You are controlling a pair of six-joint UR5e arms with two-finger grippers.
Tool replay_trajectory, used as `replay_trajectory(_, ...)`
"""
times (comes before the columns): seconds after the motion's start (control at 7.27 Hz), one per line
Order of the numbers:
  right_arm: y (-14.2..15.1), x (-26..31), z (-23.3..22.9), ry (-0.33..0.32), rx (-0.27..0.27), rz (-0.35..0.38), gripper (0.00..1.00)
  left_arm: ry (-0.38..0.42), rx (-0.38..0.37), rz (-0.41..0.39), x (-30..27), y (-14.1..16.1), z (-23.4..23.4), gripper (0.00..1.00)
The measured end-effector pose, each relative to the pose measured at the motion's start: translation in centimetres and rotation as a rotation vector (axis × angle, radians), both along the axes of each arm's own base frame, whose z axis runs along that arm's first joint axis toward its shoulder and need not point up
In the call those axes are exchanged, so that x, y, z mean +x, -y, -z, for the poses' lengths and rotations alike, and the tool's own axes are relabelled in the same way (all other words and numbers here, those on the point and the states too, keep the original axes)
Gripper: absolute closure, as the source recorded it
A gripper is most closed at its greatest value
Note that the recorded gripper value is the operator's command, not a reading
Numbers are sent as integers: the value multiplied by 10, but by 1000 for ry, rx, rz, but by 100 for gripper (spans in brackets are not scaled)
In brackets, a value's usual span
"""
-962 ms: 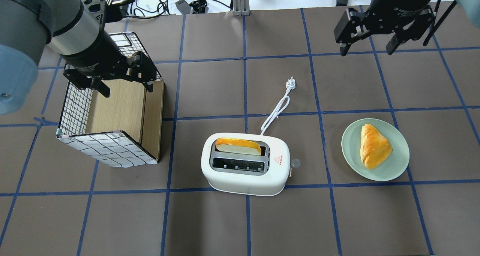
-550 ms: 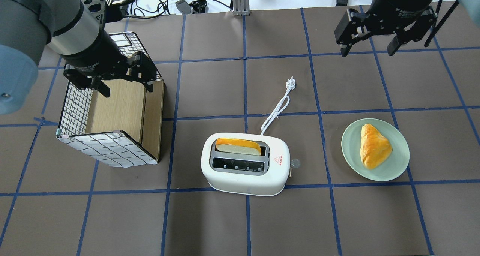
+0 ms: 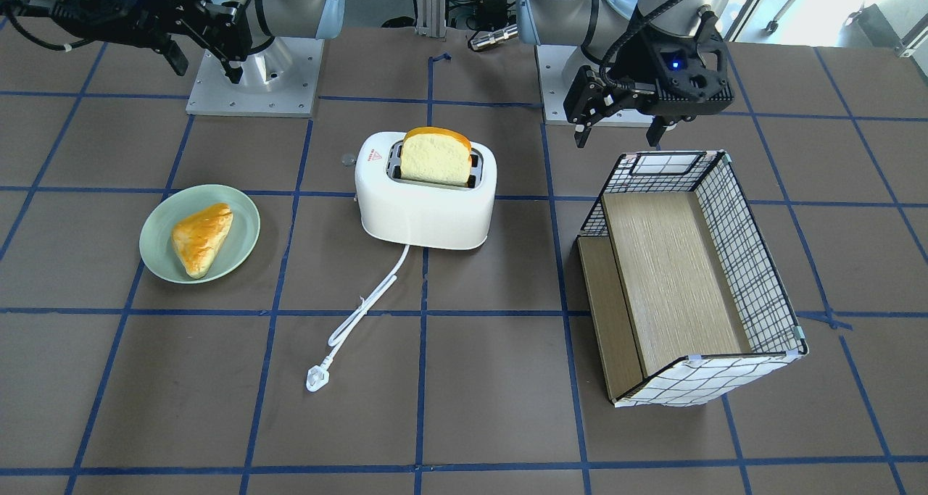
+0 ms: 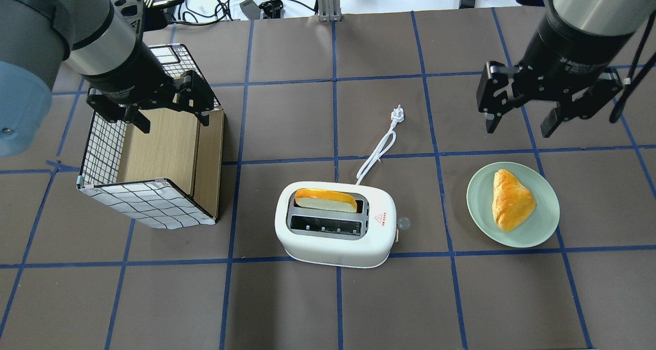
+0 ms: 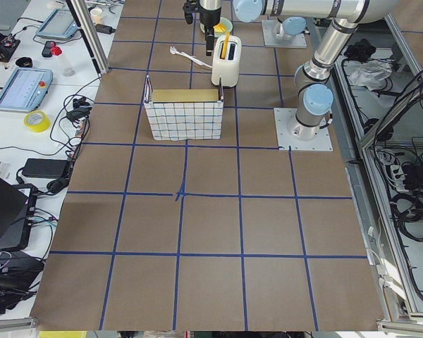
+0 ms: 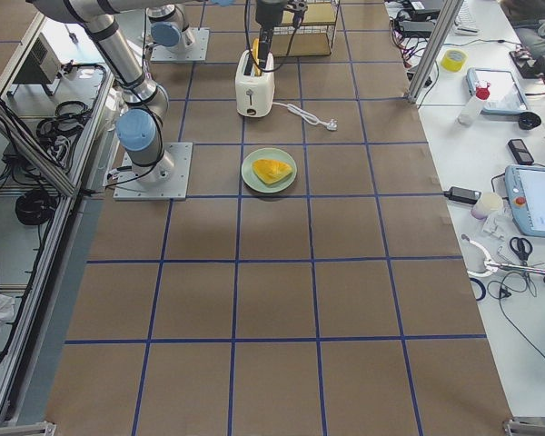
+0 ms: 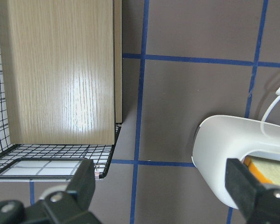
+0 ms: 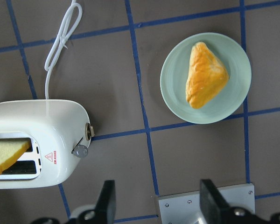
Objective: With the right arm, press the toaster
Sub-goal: 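Move the right gripper down toward the lever on the toaster's side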
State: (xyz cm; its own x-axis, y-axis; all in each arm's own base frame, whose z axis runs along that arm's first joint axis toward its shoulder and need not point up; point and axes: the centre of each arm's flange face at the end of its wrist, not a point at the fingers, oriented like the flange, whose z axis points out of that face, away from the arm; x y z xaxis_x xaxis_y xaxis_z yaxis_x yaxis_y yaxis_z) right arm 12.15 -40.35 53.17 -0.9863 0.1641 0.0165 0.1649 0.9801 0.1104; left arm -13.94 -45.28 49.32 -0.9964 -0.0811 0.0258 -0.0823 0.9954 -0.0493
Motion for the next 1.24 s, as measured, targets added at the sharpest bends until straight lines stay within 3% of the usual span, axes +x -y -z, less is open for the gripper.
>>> replay_trajectory(0.28, -36, 4, 25, 28, 53, 41, 100, 0, 0, 0, 0, 0, 0, 0)
replay_trajectory(0.55, -41, 13, 66, 121, 67, 61, 100, 0, 0, 0, 0, 0, 0, 0)
replay_trajectory(1.24, -39, 26, 172, 270, -84, 101, 100, 0, 0, 0, 0, 0, 0, 0)
